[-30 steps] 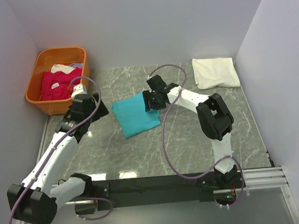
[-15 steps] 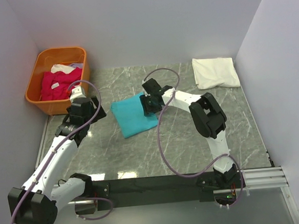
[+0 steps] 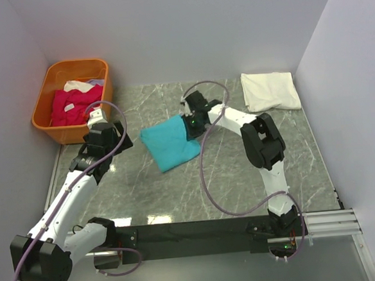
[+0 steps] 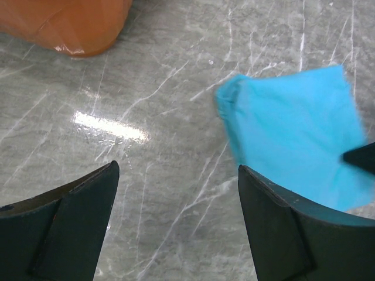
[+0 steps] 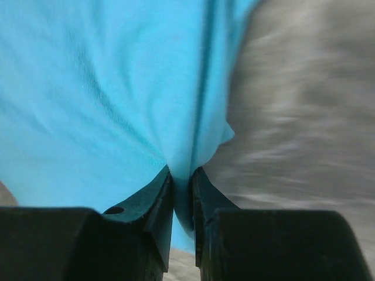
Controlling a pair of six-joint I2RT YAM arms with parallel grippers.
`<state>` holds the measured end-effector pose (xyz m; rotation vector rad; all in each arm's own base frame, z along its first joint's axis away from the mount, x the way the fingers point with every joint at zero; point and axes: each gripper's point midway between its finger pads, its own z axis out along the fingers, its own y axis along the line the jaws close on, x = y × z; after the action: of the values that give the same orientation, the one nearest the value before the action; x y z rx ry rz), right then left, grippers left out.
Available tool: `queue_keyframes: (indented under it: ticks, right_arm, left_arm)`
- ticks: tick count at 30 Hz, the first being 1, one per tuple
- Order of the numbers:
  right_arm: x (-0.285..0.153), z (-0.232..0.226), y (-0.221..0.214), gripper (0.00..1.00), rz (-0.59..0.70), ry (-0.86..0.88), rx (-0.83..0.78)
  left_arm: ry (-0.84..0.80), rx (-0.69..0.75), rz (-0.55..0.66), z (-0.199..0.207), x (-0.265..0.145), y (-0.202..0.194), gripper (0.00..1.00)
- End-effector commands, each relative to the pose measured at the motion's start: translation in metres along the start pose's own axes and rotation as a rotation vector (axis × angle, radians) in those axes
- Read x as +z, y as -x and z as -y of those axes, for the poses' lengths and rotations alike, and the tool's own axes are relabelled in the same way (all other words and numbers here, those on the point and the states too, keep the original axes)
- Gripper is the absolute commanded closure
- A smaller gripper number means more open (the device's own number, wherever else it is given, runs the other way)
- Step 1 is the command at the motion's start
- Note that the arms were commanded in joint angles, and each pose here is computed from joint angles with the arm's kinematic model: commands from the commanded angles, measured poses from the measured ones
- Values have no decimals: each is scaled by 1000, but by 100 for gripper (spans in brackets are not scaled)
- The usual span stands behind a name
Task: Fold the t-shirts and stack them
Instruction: Neatly place the folded tshirt to the corner
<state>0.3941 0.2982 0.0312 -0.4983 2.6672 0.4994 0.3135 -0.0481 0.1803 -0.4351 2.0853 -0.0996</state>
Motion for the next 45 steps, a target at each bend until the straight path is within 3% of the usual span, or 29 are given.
queue_keyframes:
  ticks: [1,11,18,28,45]
  right_arm:
    - [-30,58,45,100,90,-70,11]
    - [-93,221,116,100,241,-357,11]
    - [-130,298,148,100,335,-622,-27]
    - [-185,331,185,100,474,-836,-64]
    - [-243,386,155,100,561,-906,173]
  left_arm:
    - [-5,13,38,-1,0,8,12]
    - [15,29,4,-4,9,-3,12]
    - [83,53,-23,-14,20,-12,12]
    - [113,77,-76,-18,32,-26,12]
    - [113,83,-84,-17,34,-27,12]
